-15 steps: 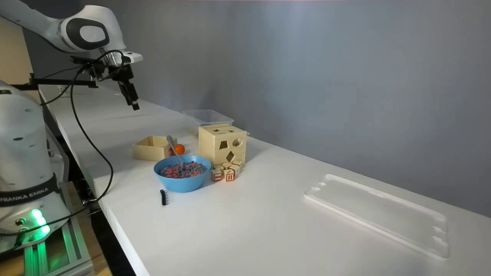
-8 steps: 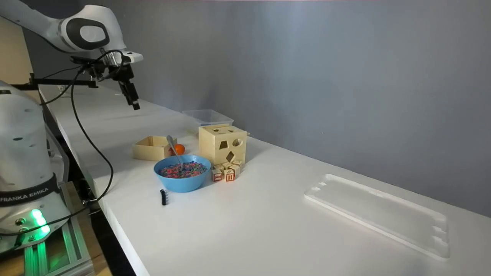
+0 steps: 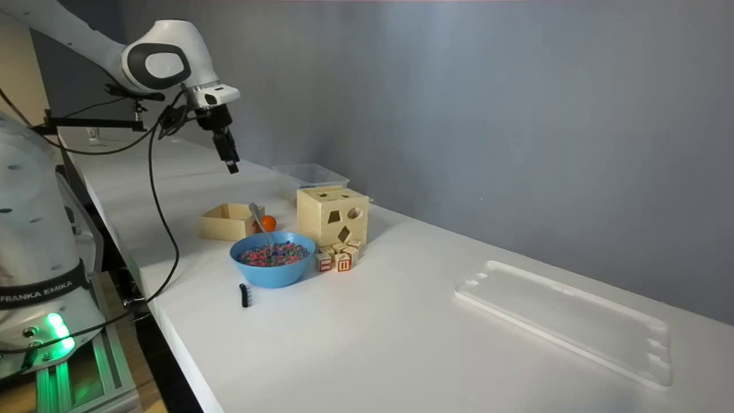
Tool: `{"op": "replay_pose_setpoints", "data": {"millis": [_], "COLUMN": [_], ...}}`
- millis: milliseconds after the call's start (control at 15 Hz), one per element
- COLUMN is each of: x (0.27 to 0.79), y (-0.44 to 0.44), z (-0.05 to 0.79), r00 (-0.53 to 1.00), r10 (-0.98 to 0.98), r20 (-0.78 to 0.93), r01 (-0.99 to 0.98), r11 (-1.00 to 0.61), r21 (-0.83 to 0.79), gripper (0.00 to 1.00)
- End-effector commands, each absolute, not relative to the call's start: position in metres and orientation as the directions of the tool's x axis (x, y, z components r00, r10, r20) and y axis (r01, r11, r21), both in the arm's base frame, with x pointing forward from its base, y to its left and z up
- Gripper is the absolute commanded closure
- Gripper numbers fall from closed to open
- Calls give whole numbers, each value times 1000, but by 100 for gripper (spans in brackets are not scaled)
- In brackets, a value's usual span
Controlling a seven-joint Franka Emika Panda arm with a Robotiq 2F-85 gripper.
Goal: Put the orange ball inside the small wooden box
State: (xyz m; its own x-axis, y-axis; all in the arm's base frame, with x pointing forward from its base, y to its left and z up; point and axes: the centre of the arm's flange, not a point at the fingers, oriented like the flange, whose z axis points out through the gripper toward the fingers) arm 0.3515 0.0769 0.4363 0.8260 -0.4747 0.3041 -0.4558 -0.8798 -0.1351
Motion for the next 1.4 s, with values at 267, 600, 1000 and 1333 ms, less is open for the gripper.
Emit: {"op": "replay_pose_setpoints", "data": {"millis": [267,600,1000,1333], "x": [370,388,406,434], "y": [40,25,-3,-2], "z": [396,375,352,334], "r00": [704,669,635,595], "r10": [-676,-715,-749,-795], "r20": [219,203,188,120], "r01": [-667,-709,-746,-769], "r11": [-735,-696,-658,-607], "r21": [-122,-112,-103,-201], "gripper": [0,0,0,0]}}
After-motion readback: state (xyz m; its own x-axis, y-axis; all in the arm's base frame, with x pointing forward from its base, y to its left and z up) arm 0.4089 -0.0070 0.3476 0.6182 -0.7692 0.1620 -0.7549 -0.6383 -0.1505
